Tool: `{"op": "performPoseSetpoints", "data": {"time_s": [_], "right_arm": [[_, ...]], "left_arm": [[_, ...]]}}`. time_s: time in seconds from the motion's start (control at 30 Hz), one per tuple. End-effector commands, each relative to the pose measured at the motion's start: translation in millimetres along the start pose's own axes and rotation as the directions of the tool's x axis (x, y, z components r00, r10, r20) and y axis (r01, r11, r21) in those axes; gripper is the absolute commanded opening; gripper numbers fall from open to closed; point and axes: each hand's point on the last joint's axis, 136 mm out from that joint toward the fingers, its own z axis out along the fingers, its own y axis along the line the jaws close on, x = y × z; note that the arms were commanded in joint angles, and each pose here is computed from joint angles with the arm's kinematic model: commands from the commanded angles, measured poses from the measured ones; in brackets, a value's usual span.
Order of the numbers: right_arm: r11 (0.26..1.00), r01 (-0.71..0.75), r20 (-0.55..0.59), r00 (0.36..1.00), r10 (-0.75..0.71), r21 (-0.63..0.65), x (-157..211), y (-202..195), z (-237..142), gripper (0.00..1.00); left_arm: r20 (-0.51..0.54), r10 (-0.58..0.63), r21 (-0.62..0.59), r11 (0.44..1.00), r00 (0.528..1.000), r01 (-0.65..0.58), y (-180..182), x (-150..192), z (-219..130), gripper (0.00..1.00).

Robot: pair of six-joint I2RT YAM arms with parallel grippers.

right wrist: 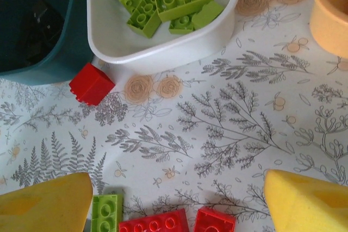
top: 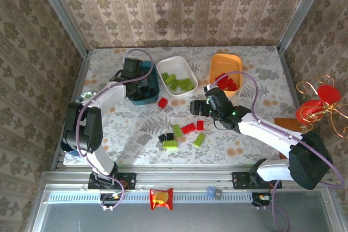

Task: Sort the legos into containers by color
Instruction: Place the lego in the container, then pick up the lego from the center of the table.

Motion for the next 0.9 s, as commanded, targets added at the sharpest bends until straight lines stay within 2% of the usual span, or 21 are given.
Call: {"op": "performPoseSetpoints", "data": {"time_s": [0.0, 0.07, 0.2, 0.33, 0.43, 0.57, 0.77, 0.87], "right_arm": [[0.998, -0.008, -0.065, 0.998, 0.012, 0.061, 22, -11, 6, 0.83], [0.996, 0.001, -0.093, 0.996, 0.007, 0.089, 32, -15, 8, 0.82], [0.989, 0.016, -0.152, 0.988, 0.007, 0.148, 53, -25, 14, 0.79], [0.971, 0.018, -0.23, 0.972, 0.039, 0.24, 81, -42, 25, 0.75], [0.975, 0.011, -0.246, 0.968, 0.046, 0.224, 91, -39, 33, 0.73], [0.984, 0.007, -0.233, 0.972, 0.035, 0.179, 92, -27, 38, 0.72], [0.97, 0.015, -0.242, 0.969, 0.046, 0.244, 97, -38, 41, 0.61], [0.965, 0.023, -0.25, 0.967, 0.044, 0.261, 99, -42, 43, 0.58]], "left_arm": [[0.11, 0.017, 0.106, 0.994, 0.994, -0.028, -35, -28, -45, 0.8], [0.141, 0.023, 0.146, 0.988, 0.99, -0.043, -47, -23, -64, 0.86], [0.15, 0.036, 0.258, 0.963, 0.988, -0.074, -78, 8, -92, 1.0], [0.072, 0.038, 0.335, 0.94, 0.997, -0.06, -88, 56, -96, 1.0], [0.062, 0.022, 0.348, 0.936, 0.998, -0.042, -82, 78, -106, 1.0], [0.087, 0.004, 0.372, 0.927, 0.996, -0.036, -74, 91, -123, 1.0], [0.044, 0.022, 0.367, 0.93, 0.999, -0.036, -65, 112, -129, 1.0], [0.033, 0.022, 0.362, 0.932, 0.999, -0.033, -61, 119, -128, 1.0]]}}
